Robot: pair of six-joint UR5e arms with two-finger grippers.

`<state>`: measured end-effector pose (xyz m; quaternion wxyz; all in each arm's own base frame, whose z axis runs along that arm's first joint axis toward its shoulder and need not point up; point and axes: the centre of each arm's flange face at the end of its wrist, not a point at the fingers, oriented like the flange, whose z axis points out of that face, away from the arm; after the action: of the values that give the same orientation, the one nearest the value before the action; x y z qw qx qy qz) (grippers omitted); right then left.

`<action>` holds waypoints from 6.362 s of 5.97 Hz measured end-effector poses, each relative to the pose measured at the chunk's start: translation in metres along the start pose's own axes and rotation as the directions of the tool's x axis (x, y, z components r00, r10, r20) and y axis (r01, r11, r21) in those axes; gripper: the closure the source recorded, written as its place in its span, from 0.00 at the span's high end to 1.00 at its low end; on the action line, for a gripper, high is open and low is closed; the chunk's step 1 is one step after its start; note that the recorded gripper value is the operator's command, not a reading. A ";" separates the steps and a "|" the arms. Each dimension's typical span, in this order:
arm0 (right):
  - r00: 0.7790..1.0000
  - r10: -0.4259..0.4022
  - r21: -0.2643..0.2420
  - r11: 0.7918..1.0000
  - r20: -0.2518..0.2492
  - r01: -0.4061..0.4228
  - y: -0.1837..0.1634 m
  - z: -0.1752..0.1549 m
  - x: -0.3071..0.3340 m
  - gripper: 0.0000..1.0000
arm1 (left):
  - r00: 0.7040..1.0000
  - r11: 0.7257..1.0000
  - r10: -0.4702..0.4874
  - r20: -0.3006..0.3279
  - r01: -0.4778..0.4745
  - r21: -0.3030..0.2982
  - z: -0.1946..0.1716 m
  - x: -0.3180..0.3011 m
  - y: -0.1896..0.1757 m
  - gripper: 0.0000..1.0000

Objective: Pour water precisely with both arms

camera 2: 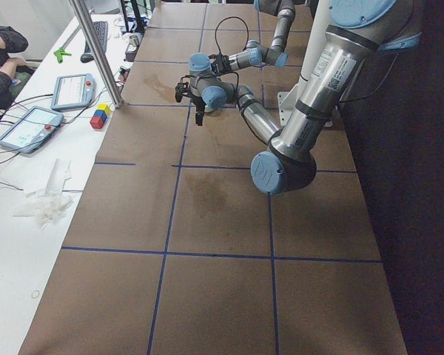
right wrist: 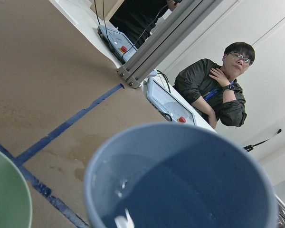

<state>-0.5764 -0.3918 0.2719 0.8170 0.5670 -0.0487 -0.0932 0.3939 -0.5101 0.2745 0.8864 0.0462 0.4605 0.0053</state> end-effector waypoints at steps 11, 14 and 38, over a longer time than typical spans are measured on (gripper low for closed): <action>0.970 -0.225 -0.028 0.974 -0.089 0.223 0.001 -0.018 -0.026 0.00 | 1.000 1.000 0.003 -0.001 -0.003 0.000 0.000 0.001 0.001 1.00; 0.967 -0.237 -0.027 0.971 -0.094 0.236 0.000 -0.018 -0.025 0.00 | 1.000 1.000 0.002 -0.002 -0.002 -0.001 0.000 0.000 0.001 1.00; 0.827 0.543 -0.098 0.840 0.145 -0.534 0.172 0.035 0.244 0.01 | 1.000 1.000 0.014 -0.020 -0.014 0.011 -0.013 0.007 0.004 1.00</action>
<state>-0.3274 -0.4159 0.4385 0.8178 0.4985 -0.2724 0.0924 0.3874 -0.5043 0.2622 0.8814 0.0542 0.4692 0.0092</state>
